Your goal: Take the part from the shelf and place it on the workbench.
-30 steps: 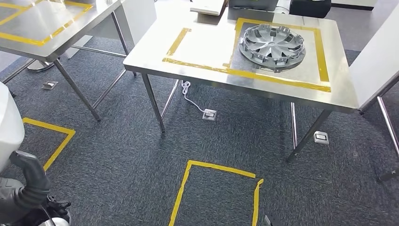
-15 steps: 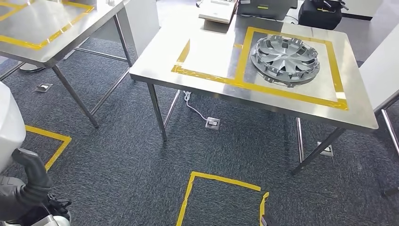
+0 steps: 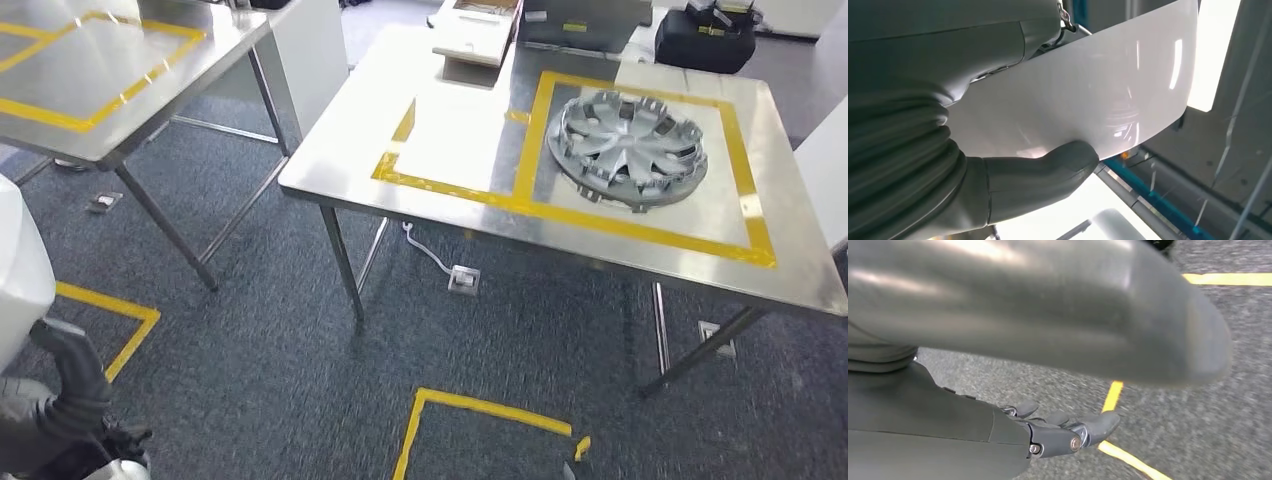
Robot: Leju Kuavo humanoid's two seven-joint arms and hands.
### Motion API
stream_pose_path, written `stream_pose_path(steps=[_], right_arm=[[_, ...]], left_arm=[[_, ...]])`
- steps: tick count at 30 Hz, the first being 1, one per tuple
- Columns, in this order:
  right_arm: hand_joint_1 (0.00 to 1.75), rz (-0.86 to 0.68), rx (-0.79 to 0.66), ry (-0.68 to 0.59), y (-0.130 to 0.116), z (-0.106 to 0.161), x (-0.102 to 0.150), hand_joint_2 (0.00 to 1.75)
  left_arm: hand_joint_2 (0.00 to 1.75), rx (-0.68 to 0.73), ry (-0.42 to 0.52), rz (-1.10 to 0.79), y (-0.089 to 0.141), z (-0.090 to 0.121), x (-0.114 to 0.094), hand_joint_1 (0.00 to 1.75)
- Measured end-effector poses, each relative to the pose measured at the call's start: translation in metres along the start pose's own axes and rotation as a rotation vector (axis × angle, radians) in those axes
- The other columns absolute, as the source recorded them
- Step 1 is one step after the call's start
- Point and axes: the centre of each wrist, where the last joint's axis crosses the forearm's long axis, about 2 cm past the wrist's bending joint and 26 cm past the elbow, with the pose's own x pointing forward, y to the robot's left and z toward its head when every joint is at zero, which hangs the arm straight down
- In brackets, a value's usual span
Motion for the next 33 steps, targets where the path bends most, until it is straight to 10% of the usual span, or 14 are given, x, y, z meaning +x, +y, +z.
stream_pose_path(steps=[33], right_arm=[[0.0, -0.003, 0.017, 0.0, 0.0, 0.0, 0.002, 0.0]], left_arm=[[1.75, 0.074, 0.003, -0.034, 0.015, -0.01, -0.001, 1.75]])
